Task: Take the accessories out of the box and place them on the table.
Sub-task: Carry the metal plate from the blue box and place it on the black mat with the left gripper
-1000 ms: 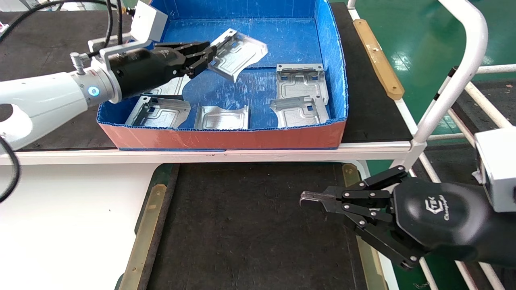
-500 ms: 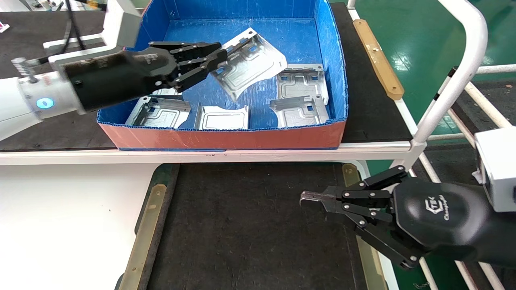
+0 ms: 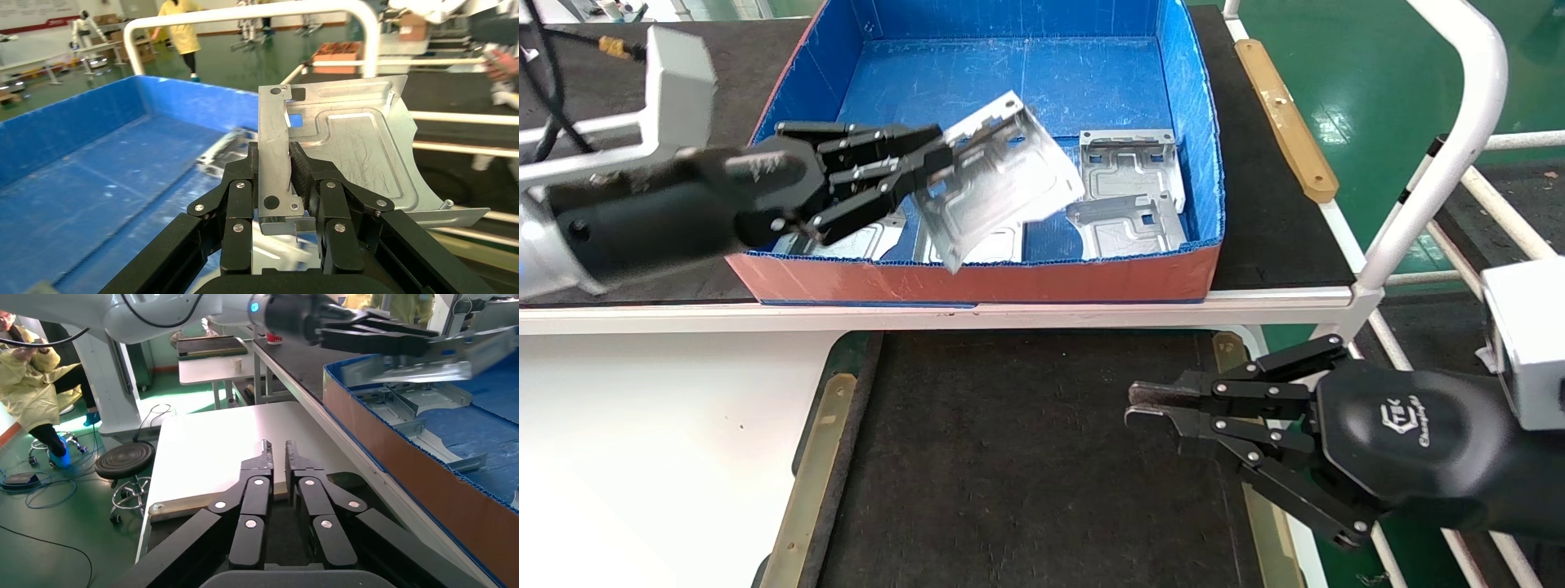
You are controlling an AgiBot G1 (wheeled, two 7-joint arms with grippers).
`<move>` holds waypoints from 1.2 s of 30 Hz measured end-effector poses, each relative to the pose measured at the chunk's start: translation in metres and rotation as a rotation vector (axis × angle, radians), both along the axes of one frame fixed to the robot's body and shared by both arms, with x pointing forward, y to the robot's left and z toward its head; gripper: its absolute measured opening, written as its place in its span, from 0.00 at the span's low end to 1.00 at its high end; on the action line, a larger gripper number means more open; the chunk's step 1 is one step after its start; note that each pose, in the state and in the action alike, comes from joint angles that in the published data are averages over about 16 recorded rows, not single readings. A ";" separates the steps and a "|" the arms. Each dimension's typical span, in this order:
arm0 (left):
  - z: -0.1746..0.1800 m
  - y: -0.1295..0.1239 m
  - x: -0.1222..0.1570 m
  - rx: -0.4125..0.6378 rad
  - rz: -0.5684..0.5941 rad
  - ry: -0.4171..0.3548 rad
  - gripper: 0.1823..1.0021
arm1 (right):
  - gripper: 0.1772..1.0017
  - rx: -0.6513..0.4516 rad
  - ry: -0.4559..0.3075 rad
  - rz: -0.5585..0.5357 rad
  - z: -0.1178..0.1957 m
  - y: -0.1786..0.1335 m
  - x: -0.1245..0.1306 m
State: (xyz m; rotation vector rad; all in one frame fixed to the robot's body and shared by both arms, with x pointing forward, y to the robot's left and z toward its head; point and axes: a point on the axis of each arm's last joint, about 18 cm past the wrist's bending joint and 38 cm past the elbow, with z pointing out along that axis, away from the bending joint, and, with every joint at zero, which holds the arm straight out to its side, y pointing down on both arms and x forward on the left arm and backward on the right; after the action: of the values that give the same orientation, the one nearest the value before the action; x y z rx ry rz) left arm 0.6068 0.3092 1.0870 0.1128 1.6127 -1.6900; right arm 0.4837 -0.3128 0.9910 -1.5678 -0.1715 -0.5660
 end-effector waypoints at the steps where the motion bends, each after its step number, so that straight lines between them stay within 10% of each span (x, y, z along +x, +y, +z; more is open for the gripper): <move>1: -0.003 0.000 -0.004 0.004 -0.012 -0.001 0.13 | 0.05 0.000 0.000 0.000 0.000 0.000 0.000; 14: -0.055 -0.006 -0.039 0.122 -0.129 0.005 0.13 | 0.24 0.000 0.000 0.000 0.000 0.000 0.000; 36: -0.161 -0.037 -0.031 0.336 -0.135 -0.002 0.13 | 0.83 0.000 0.000 0.000 0.000 0.000 0.000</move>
State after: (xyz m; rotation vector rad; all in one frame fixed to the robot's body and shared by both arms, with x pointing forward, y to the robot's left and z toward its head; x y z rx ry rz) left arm 0.5756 0.2726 0.9263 0.3973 1.9116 -1.5005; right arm 0.4837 -0.3128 0.9910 -1.5678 -0.1715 -0.5660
